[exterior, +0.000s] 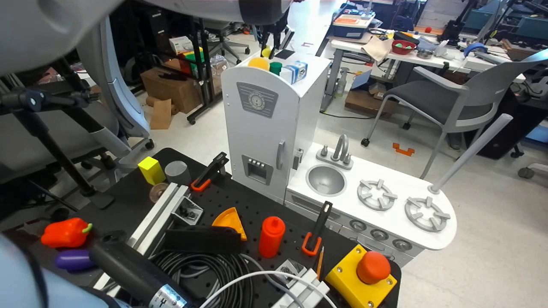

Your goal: Move the banana to the left

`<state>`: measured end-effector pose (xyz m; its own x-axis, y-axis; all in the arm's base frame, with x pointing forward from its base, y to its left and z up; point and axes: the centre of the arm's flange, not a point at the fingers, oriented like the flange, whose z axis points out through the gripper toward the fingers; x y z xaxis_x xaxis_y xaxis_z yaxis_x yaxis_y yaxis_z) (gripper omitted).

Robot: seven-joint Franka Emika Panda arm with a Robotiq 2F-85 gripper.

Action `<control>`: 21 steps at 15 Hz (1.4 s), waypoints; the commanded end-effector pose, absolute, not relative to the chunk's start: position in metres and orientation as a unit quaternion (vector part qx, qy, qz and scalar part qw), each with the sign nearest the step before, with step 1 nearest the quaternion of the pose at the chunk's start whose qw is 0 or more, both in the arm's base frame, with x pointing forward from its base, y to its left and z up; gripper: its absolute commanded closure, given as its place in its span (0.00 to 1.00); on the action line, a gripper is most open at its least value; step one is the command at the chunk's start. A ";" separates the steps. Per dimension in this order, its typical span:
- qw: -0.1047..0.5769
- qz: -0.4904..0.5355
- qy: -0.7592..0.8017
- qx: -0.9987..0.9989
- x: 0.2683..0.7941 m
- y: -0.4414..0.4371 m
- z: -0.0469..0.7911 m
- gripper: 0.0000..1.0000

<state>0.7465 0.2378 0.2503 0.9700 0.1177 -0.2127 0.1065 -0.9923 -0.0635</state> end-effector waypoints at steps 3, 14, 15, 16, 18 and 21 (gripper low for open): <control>0.012 0.146 -0.047 -0.988 0.814 0.260 0.240 0.93; -0.001 0.142 -0.030 -0.989 0.809 0.257 0.235 0.23; -0.002 0.139 -0.029 -0.990 0.809 0.257 0.237 0.17; -0.003 0.132 -0.031 -0.991 0.809 0.257 0.241 0.08; -0.007 0.115 -0.035 -0.993 0.809 0.258 0.251 0.00; -0.009 0.075 -0.041 -0.996 0.810 0.262 0.275 0.00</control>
<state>0.7462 0.2347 0.2460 0.9735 0.0737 -0.2165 0.0725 -0.9973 -0.0133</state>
